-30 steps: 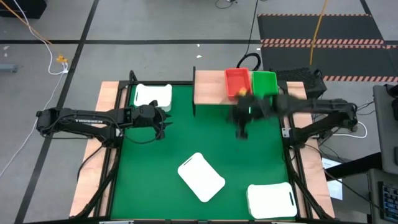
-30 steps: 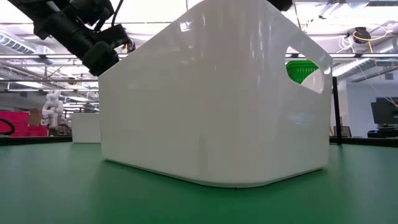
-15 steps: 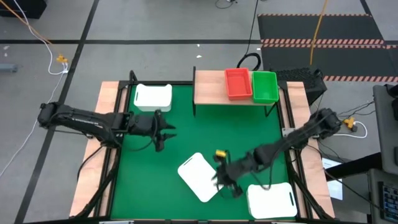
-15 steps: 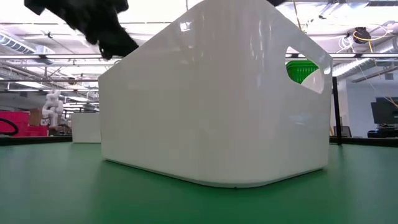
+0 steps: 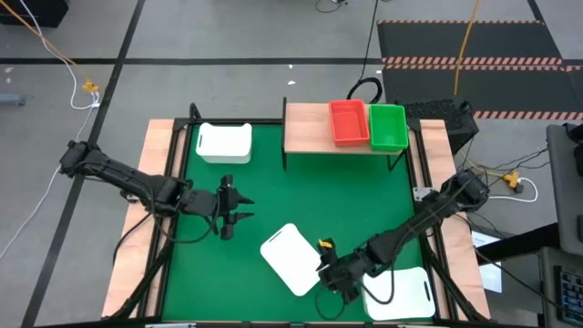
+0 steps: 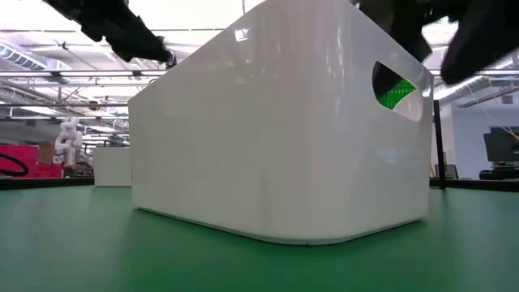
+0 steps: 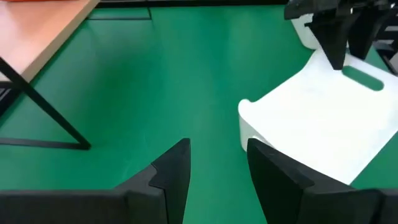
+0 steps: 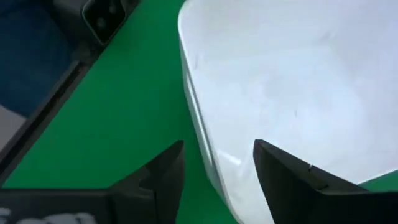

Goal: Stack baskets on shelf by color
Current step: Put the bottom left white bin on the shelf

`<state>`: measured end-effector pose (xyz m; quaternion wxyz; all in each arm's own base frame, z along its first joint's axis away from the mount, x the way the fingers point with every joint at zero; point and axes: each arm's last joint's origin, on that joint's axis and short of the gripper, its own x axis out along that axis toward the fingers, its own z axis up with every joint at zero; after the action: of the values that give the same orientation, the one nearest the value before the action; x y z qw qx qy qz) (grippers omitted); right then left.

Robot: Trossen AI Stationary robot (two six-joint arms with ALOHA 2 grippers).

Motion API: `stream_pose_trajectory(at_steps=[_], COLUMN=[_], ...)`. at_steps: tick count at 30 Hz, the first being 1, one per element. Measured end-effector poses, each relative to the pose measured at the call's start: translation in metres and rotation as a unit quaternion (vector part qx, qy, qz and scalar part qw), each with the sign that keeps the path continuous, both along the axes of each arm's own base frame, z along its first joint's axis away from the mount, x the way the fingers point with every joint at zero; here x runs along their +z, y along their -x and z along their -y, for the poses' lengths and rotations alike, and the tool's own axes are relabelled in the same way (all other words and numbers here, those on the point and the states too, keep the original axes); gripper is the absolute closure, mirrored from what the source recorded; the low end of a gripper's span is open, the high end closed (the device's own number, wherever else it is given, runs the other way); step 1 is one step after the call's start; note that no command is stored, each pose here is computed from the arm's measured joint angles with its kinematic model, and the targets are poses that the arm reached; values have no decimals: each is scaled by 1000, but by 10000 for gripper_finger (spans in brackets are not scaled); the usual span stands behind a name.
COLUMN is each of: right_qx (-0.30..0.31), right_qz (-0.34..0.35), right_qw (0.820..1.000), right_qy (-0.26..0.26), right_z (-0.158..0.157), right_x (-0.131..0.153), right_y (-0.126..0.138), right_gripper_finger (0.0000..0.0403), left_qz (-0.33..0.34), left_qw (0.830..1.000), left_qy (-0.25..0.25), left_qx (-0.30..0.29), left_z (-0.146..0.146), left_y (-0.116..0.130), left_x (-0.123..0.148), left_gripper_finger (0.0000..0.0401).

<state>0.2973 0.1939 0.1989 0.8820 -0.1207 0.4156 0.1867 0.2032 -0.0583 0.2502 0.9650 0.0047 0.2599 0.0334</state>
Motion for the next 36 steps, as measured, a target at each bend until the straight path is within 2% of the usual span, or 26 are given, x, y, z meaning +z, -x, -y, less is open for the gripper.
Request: stream_pose_trajectory(at_steps=[6,12,15,18,23,25,28,31,33,36], right_qx=[21,35,51,73,60,41,-35,-96,-116,-168], right_qz=[-27,-30,11,88,241,303,356,360,348,289], right_qw=[999,998,998,993,969,951,927,916,920,931], right_qy=[-31,-35,-34,-26,-5,34,113,145,137,146], right_z=[1,8,16,34,83,105,147,198,229,272], right_x=[-9,-8,8,41,121,148,176,181,174,156], right_y=[-6,-9,-11,-13,4,16,33,34,27,17], right_gripper_finger=[268,387,393,399,400,401,401,401,402,402], left_qz=[-16,-14,-14,-14,-21,-24,-29,-28,-16,-7], left_qw=[1000,1000,1000,1000,998,997,995,992,990,985], left_qy=[-7,2,0,-12,-41,-57,-78,-91,-92,-101], left_qx=[8,17,17,19,34,40,54,80,108,142], left_z=[-1,-1,-1,-3,-13,-18,-29,-44,-55,-73], left_y=[2,2,2,1,0,-1,-3,-6,-8,-9], left_x=[-3,-3,-3,-3,-4,-4,-4,-2,0,3], left_gripper_finger=[242,242,242,242,242,242,242,242,242,242])
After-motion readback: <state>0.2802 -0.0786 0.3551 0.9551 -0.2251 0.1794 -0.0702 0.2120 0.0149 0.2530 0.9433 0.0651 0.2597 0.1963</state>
